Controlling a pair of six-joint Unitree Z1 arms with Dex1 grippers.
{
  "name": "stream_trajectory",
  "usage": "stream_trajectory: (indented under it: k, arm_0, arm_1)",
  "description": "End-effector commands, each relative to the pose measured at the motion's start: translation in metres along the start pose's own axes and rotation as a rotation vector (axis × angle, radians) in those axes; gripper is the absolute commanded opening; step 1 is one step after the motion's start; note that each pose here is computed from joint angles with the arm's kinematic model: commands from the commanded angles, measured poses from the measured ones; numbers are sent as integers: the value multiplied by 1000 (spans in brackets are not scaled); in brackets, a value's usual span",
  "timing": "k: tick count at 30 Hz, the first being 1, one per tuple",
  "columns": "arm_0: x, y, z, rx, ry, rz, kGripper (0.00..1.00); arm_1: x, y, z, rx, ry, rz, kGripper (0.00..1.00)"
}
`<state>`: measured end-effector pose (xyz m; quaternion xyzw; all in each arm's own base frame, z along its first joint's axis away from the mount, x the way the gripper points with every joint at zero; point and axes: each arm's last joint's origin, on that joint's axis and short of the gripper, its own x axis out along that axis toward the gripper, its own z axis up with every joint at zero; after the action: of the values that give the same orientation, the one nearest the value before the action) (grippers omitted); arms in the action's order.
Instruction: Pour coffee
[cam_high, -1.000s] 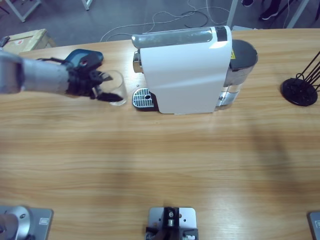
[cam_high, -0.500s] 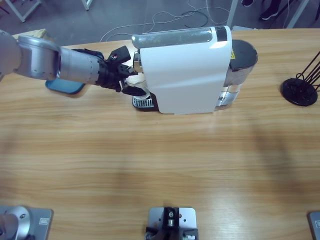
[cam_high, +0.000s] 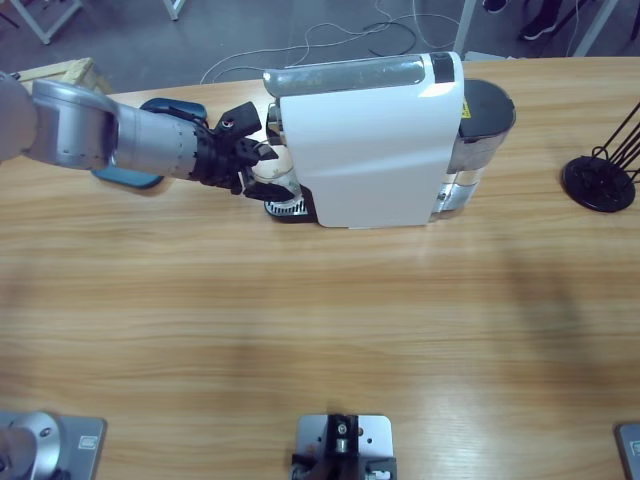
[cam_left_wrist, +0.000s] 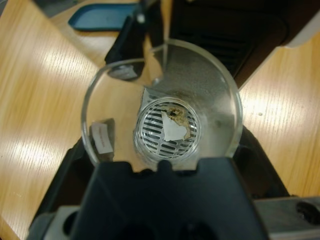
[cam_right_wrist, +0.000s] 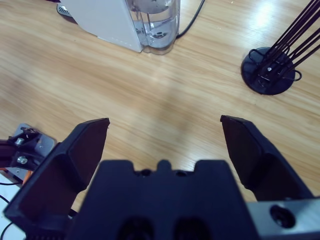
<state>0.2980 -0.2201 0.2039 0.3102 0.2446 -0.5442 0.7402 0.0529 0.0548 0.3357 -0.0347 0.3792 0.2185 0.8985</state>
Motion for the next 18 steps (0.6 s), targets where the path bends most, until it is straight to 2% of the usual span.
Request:
stream_trajectory:
  k: [1, 7, 13, 16, 18]
  arm_0:
    - [17, -19, -17, -32, 57, -75, 987]
    - [-5, -22, -13, -32, 34, -43, 987]
    - [-51, -22, -16, -73, 8, 59, 987]
    - [-80, -31, -17, -110, -27, 101, 988]
    - [-97, -41, -20, -130, -38, 116, 987]
  arm_1:
    - [5, -2, -8, 1, 10, -5, 1000]
    - [9, 0, -7, 2, 8, -4, 1000]
    - [11, 0, -9, 7, -2, 2, 1000]
    - [11, 4, -3, -3, -16, 8, 1000]
    - [9, 12, 15, -31, -41, 2, 1000]
